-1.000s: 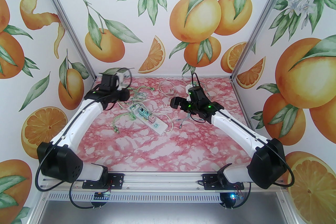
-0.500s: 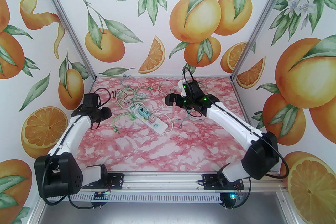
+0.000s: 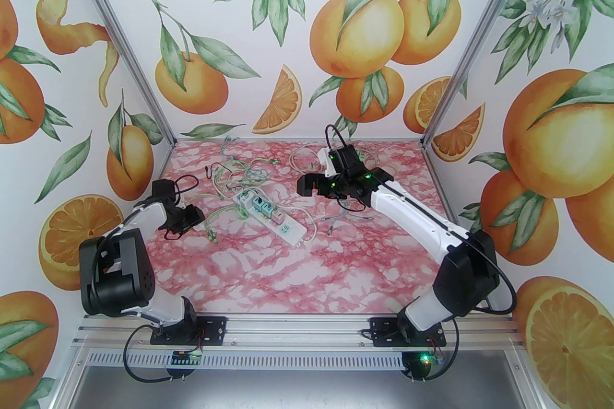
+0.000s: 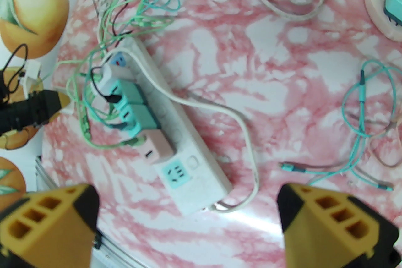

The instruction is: Pull the plug off the socket

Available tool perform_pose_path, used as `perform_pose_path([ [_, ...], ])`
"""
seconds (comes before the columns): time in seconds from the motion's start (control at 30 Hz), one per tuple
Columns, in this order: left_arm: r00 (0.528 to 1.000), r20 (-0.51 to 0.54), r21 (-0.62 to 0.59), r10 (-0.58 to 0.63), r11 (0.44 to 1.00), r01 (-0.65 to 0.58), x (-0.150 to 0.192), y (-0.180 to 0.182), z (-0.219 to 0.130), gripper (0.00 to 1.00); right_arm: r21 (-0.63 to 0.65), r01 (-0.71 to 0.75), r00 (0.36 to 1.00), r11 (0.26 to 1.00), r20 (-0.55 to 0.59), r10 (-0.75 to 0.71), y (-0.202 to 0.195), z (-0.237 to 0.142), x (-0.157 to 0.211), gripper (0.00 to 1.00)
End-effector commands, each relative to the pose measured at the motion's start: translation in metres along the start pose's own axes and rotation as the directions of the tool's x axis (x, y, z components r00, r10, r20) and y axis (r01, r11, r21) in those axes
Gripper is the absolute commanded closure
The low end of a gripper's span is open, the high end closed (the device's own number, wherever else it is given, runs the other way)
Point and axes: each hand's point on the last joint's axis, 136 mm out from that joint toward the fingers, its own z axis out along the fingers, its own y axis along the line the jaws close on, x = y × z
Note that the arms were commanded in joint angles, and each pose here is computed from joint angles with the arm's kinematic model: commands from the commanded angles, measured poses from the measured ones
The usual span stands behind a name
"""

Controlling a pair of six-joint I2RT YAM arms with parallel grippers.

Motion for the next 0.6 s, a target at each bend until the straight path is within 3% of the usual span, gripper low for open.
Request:
perform_pose_path([
  [0.0, 1.000, 0.025, 0.040, 0.000, 0.999, -0.001, -0.013, -0.008, -0.003, 0.68, -0.012, -0.007, 1.000, 1.000, -0.018, 0.007, 0.004, 0.006, 0.007, 0.00],
  [0.13, 1.000, 0.017, 0.053, -0.003, 0.999, 0.002, -0.011, -0.010, -0.003, 0.60, -0.015, -0.010, 1.000, 1.000, -0.023, 0.010, 0.008, 0.011, 0.010, 0.00],
  [0.23, 1.000, 0.015, 0.043, -0.014, 0.999, 0.013, -0.011, -0.009, -0.005, 0.42, -0.015, -0.006, 1.000, 1.000, -0.025, 0.006, 0.011, 0.015, 0.011, 0.00],
  [0.3, 1.000, 0.027, 0.033, -0.014, 0.999, 0.013, -0.012, -0.008, -0.010, 0.40, -0.013, -0.002, 1.000, 1.000, -0.030, 0.002, 0.013, 0.018, 0.012, 0.00],
  [0.57, 0.989, 0.148, -0.019, 0.003, 1.000, 0.000, -0.027, -0.013, -0.060, 0.17, -0.018, 0.004, 0.999, 1.000, -0.046, -0.005, 0.023, 0.027, 0.013, 0.00],
])
